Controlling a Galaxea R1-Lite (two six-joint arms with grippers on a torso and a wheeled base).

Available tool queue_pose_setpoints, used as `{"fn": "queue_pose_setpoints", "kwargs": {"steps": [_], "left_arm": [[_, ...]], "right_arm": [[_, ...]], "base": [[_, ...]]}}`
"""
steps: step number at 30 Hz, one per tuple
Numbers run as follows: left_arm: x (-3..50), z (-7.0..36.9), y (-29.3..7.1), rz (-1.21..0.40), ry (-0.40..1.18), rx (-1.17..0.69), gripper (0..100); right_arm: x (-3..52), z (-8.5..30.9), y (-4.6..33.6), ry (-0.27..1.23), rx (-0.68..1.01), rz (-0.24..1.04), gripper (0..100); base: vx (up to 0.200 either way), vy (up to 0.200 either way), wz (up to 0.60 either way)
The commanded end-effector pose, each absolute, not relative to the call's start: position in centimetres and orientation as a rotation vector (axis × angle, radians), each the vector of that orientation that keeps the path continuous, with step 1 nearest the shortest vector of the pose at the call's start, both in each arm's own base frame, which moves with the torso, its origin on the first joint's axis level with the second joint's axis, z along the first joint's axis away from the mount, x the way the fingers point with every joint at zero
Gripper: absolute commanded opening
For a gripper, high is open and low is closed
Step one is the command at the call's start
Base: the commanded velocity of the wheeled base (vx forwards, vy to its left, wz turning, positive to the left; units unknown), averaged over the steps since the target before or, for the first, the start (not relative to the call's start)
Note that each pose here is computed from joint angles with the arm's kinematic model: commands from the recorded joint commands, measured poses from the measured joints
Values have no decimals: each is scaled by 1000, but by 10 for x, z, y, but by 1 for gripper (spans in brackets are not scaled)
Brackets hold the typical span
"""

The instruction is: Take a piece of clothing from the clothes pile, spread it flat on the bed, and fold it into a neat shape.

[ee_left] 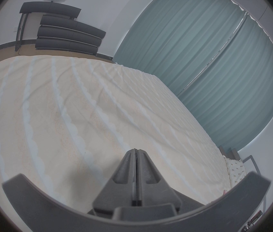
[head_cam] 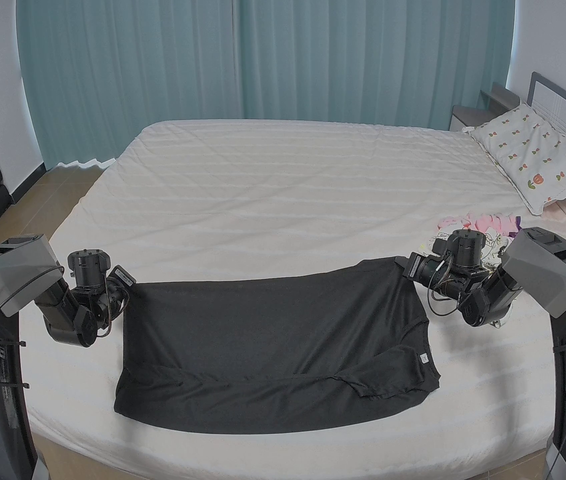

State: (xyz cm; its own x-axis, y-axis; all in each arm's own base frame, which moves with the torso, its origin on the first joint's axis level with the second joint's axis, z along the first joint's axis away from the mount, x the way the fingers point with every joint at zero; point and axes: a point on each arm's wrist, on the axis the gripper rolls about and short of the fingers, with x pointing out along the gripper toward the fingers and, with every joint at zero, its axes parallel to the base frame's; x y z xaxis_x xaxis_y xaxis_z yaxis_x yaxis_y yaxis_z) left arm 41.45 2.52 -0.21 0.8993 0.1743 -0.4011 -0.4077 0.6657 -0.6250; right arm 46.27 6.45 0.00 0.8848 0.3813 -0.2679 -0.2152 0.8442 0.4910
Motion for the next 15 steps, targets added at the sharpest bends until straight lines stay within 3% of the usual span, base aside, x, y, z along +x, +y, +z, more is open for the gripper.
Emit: {"fn": "queue_pose_setpoints", "kwargs": {"steps": [1, 15], "left_arm": [[414, -3, 26, 339, 323, -778, 0], [410, -2, 28, 335, 342, -754, 0]], "right_arm": [[458, 2, 63, 373, 469, 321, 0], [436, 6, 57, 414, 451, 351, 0]], "base": [[0, 0, 0], [0, 0, 0]]}}
